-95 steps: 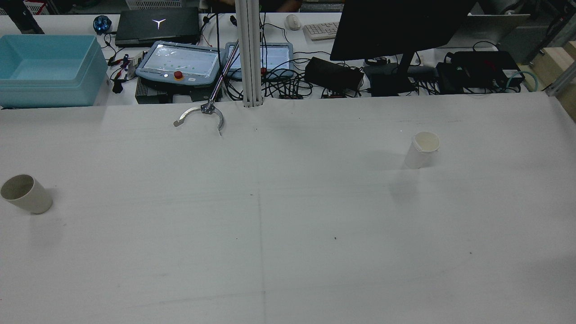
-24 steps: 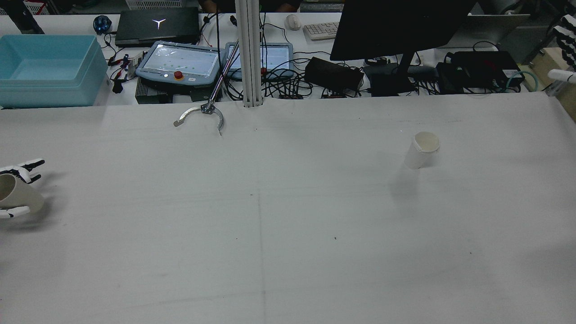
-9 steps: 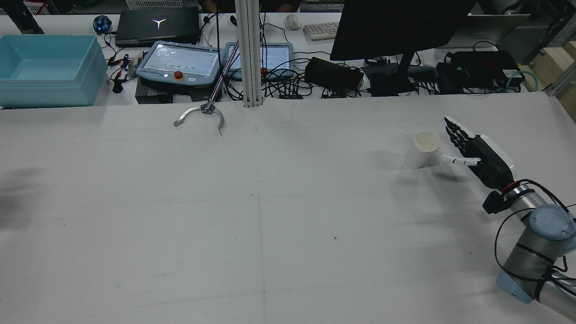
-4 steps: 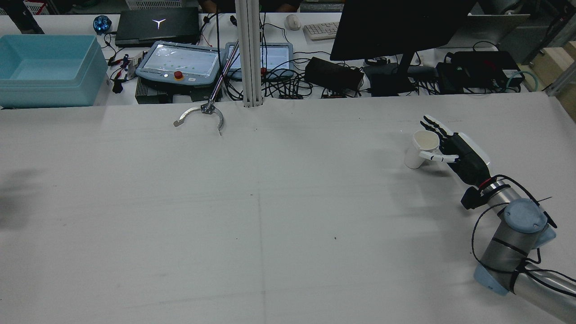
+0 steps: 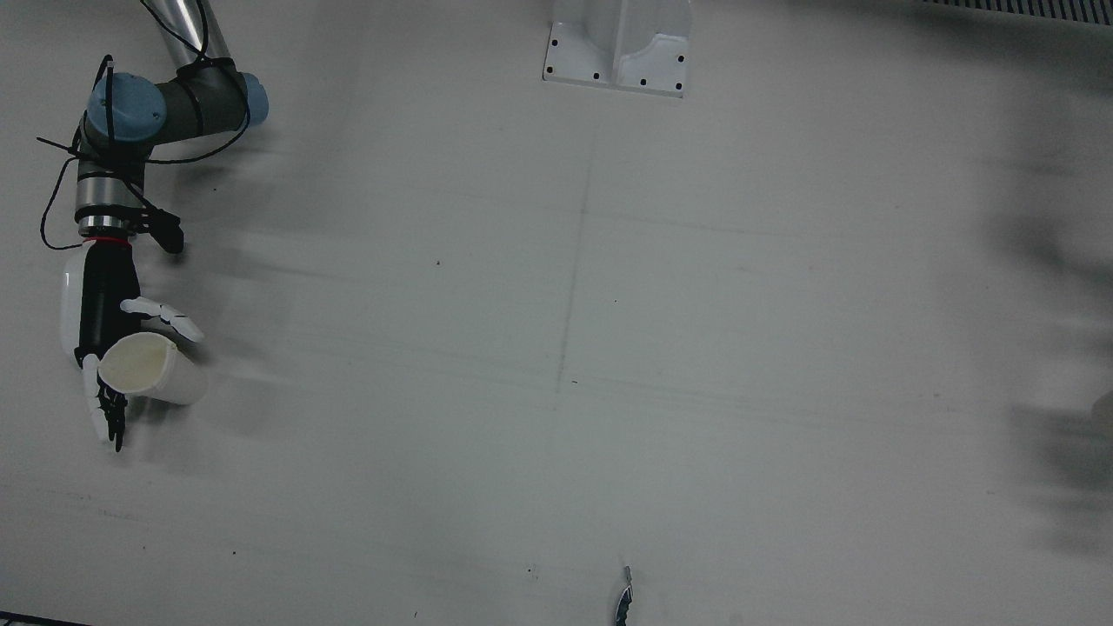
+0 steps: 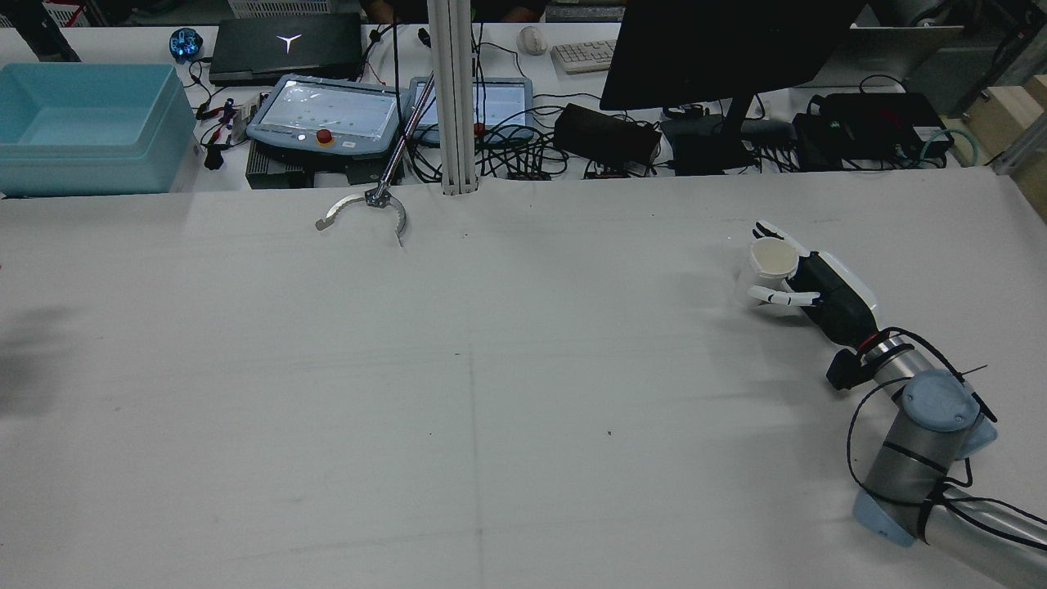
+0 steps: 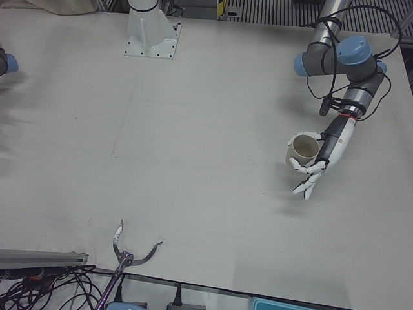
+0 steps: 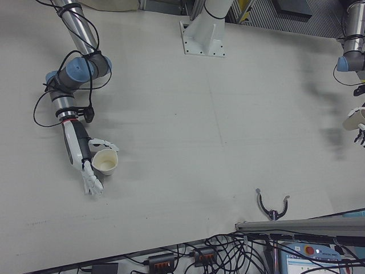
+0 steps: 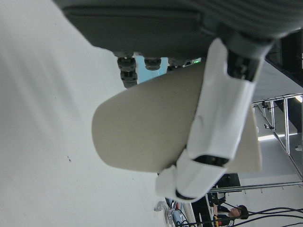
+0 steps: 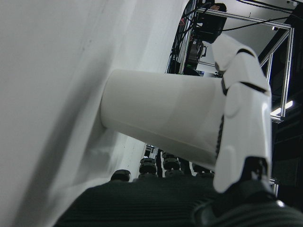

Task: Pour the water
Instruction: 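Lift the white paper cup upright with the right hand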

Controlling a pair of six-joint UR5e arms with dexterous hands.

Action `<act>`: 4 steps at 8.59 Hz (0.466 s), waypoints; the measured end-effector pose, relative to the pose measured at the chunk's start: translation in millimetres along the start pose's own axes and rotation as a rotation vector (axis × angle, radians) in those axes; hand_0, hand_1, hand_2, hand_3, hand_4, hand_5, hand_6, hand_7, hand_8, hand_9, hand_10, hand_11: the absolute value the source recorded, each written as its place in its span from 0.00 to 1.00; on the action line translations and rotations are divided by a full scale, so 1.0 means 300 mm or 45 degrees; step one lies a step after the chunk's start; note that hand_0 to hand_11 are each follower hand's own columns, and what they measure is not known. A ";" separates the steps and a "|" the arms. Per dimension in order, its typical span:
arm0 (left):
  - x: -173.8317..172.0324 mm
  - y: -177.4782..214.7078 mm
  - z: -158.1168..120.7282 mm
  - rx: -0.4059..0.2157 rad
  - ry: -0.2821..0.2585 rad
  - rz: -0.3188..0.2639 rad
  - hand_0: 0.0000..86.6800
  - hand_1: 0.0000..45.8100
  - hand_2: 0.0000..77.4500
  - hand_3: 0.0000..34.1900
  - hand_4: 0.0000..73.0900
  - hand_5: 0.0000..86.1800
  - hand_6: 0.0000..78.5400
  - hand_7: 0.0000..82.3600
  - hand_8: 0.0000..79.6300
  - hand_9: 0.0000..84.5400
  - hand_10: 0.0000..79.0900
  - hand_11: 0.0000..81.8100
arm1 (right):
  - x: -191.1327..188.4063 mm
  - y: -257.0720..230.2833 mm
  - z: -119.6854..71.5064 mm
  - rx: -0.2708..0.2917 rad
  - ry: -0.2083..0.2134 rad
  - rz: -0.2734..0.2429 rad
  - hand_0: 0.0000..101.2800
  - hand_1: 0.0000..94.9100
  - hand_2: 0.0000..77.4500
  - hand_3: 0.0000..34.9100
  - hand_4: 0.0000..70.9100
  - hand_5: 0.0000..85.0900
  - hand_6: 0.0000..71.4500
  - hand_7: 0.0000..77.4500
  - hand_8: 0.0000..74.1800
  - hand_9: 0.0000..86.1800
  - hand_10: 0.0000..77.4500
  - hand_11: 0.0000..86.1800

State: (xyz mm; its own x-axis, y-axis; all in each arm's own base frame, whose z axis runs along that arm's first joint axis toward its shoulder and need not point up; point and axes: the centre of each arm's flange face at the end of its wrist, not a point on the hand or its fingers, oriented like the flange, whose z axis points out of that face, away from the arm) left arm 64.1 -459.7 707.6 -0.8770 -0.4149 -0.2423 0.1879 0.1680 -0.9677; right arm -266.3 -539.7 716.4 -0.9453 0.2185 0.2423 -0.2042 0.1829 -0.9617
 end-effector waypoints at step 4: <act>-0.001 -0.002 -0.006 0.003 -0.001 0.000 0.92 0.49 0.44 0.00 0.57 0.53 0.15 0.17 0.05 0.02 0.10 0.19 | 0.005 0.017 0.012 -0.009 -0.002 0.012 0.62 0.23 0.43 0.01 0.50 0.09 0.18 0.13 0.10 0.04 0.00 0.01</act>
State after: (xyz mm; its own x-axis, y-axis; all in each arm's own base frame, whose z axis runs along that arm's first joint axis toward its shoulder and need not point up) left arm 63.5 -458.2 708.5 -0.8768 -0.4152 -0.2426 0.1891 0.1662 -0.9678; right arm -269.6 -541.8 711.3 -0.9476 0.2184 0.2331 -0.1936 0.1880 -0.9629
